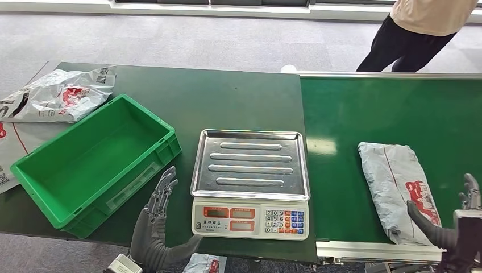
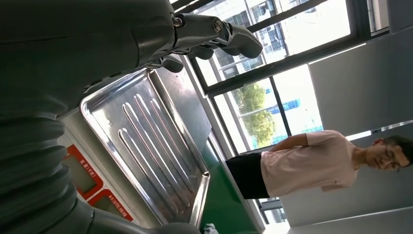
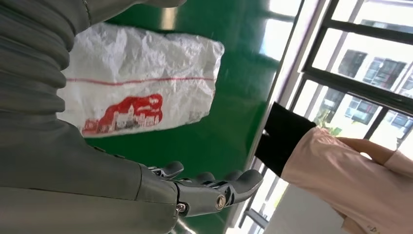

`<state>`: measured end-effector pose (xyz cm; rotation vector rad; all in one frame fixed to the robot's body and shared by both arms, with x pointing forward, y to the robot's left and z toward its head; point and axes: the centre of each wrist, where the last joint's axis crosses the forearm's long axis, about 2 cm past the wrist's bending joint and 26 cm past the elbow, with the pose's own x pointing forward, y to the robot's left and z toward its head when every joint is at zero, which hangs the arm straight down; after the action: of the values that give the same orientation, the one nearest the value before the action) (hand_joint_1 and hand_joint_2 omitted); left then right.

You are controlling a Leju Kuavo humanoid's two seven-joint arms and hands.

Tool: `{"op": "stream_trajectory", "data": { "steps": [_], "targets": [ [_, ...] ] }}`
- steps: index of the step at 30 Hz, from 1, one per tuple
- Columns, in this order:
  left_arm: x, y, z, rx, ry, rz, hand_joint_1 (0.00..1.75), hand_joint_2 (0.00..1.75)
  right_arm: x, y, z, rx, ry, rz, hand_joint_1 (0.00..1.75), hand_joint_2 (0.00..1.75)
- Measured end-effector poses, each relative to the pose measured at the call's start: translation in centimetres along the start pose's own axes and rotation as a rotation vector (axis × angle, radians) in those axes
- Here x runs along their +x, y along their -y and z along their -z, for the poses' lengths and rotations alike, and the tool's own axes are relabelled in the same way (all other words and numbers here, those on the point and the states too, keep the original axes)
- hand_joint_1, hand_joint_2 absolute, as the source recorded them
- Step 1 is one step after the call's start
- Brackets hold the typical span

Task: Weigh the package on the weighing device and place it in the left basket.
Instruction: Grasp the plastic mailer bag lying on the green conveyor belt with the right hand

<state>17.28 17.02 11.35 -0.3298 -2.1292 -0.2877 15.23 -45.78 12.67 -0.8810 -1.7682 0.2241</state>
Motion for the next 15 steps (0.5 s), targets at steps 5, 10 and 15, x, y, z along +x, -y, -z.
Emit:
{"op": "stream_trajectory", "data": {
  "steps": [5, 10, 15],
  "targets": [
    [0.8, -0.1, -1.6, 0.104, -0.033, 0.023, 0.0, 1.75, -1.2, -0.5, 3.7, 0.086, 0.06, -0.36, 0.0, 1.75],
    [2.9, -0.8, -3.7, 0.178, -0.045, 0.034, 0.0, 1.75, -3.9, -3.4, 10.6, 0.311, -0.263, -0.644, 0.0, 1.75],
    [3.3, -1.6, -5.0, 0.202, -0.049, 0.043, 0.0, 1.75, -7.2, -5.7, 13.1, 0.719, -0.578, -0.737, 0.0, 1.75]
  ]
}}
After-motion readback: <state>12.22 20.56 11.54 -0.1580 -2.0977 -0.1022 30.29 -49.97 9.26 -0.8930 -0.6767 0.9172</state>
